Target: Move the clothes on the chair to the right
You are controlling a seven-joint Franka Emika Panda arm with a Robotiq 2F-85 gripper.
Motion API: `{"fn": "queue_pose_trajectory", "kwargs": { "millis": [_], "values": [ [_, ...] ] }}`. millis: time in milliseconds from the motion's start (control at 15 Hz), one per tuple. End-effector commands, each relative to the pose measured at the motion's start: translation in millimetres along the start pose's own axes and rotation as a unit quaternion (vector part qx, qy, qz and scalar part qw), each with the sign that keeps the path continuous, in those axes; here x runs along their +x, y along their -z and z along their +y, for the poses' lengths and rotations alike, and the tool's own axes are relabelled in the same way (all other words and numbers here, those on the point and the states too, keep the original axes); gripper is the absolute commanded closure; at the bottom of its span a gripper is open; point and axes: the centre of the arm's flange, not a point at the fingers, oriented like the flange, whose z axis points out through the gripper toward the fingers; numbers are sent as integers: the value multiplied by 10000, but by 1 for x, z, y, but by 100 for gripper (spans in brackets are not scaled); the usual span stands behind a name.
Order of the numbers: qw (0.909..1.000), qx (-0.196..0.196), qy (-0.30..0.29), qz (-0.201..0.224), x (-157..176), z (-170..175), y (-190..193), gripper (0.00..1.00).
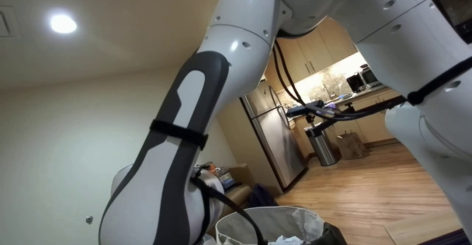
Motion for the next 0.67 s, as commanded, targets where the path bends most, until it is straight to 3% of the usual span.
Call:
{"fn": "queue_pose_trajectory", "kwargs": {
  "millis": [0,267,600],
  "values": [
    [9951,567,722,376,25,-20,-85,0],
    [9803,900,1654,600,44,-51,-179,0],
    [9480,1438,2833,171,64,-68,-299,0]
  ]
}}
